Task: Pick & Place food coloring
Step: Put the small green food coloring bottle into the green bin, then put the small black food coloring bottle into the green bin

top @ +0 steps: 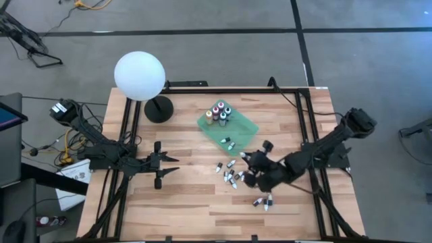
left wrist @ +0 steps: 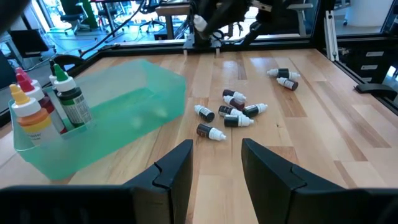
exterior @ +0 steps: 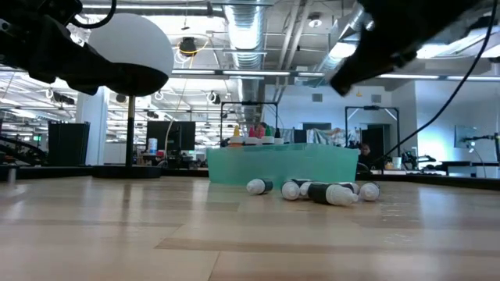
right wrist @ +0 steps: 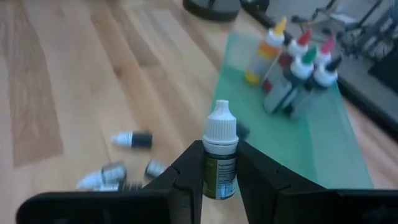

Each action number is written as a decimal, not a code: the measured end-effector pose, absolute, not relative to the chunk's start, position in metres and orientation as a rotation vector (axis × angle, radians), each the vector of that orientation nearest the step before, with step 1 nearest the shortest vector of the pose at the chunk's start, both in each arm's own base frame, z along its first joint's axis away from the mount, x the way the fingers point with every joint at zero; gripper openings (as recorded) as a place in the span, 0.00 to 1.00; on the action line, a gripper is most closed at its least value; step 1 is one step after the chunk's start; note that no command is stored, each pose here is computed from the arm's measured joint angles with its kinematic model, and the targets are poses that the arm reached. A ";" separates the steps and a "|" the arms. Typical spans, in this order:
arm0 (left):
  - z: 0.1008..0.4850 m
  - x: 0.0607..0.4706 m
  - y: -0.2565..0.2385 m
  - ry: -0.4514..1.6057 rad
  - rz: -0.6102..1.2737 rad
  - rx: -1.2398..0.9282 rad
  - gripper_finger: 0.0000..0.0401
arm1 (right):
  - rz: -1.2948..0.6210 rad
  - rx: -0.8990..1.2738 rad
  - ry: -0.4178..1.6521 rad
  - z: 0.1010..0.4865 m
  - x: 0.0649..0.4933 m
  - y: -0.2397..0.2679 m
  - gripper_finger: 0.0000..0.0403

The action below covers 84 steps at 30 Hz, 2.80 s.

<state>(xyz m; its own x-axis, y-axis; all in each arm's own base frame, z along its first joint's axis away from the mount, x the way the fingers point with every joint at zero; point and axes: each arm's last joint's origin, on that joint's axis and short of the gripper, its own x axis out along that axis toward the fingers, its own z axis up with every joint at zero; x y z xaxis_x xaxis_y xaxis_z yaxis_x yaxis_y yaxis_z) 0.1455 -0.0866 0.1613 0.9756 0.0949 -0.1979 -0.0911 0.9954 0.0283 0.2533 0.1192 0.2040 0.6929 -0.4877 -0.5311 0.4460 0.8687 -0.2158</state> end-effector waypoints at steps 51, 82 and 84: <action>0.161 0.145 -0.086 0.200 0.113 0.024 0.33 | -0.396 0.113 0.756 0.153 0.317 -0.010 0.18; 0.180 0.170 -0.089 0.163 0.028 -0.034 0.33 | -0.312 -0.056 0.567 0.236 0.275 0.034 0.40; 0.182 0.181 -0.092 0.180 0.026 0.003 0.33 | -0.307 -0.065 0.582 0.242 0.264 0.044 0.39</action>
